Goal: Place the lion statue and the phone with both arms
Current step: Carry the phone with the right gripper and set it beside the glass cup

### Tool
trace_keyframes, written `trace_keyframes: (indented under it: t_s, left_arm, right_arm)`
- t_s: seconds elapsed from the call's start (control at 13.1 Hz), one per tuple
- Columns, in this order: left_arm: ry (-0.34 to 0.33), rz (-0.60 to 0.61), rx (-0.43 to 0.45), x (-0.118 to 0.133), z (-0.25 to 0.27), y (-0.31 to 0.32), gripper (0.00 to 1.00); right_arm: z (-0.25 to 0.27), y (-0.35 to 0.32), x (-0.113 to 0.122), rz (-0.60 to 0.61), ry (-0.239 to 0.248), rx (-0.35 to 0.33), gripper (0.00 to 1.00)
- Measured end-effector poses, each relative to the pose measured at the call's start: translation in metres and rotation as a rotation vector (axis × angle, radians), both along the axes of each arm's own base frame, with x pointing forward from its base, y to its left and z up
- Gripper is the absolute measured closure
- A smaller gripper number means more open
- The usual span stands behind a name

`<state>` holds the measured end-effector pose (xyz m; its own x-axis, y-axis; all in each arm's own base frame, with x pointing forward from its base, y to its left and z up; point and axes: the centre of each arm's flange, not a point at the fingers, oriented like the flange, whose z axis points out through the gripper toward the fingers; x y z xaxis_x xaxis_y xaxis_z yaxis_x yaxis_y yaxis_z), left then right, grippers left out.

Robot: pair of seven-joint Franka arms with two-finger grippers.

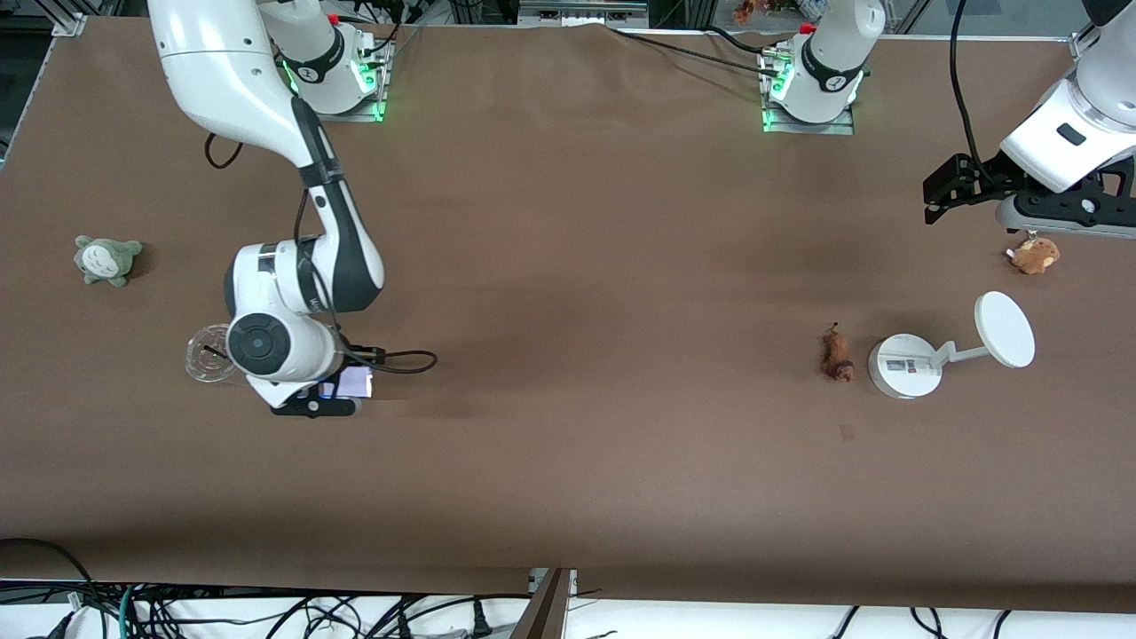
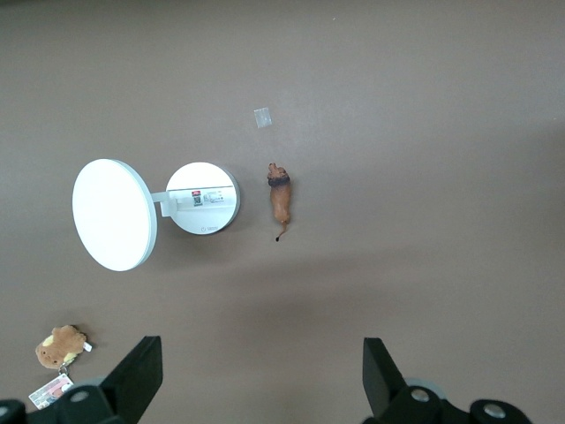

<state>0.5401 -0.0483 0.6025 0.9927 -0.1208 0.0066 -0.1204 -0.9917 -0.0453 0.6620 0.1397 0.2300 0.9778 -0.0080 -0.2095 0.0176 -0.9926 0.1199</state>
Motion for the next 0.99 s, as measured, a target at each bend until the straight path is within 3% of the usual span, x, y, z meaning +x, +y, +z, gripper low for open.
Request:
trace_keyframes:
  t_s: [0.15, 0.99]
  left_arm:
    - [0.000, 0.000, 0.000, 0.000, 0.000, 0.000, 0.00]
    - [0.002, 0.000, 0.000, 0.000, -0.001, 0.000, 0.00]
  right_arm:
    - [-0.012, -0.019, -0.004, 0.008, 0.018, 0.002, 0.16]
    - [-0.048, -0.042, -0.008, 0.066, 0.013, 0.006, 0.16]
